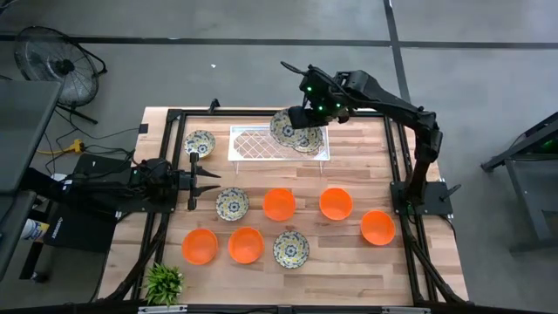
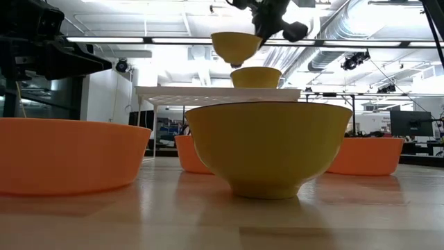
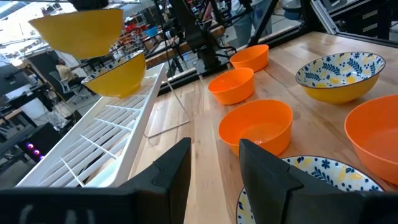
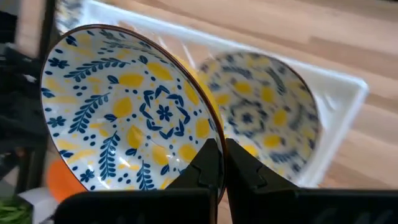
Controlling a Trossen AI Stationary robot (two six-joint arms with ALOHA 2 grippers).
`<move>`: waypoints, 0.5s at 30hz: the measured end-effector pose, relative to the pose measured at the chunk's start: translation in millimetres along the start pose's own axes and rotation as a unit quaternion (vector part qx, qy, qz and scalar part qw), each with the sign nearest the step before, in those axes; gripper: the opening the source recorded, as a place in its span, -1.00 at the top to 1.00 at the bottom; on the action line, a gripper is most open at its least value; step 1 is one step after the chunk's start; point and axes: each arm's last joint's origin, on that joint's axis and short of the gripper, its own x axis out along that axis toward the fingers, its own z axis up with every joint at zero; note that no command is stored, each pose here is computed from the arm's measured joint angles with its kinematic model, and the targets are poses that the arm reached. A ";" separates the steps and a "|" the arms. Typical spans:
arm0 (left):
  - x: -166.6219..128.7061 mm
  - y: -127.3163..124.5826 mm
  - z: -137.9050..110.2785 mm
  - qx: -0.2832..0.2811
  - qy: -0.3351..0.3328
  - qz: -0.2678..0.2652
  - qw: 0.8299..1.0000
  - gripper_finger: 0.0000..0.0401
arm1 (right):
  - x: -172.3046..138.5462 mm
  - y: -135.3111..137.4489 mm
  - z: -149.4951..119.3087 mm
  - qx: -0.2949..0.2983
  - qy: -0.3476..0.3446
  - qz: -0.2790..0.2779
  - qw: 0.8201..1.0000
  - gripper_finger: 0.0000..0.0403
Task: Pick & Place Mini bowls
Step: Stack the white patterned bowl on the other white patterned bowl on the shelf
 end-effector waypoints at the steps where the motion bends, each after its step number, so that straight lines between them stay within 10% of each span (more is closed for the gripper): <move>1: 0.0 0.0 -0.1 0.000 0.000 0.000 1.000 0.35 | -0.6 -2.3 -1.1 0.002 0.008 -0.009 1.000 1.00; 15: 0.0 0.0 -0.1 0.000 0.000 0.000 1.000 0.35 | -5.0 -23.9 8.8 0.018 0.051 -0.030 0.998 1.00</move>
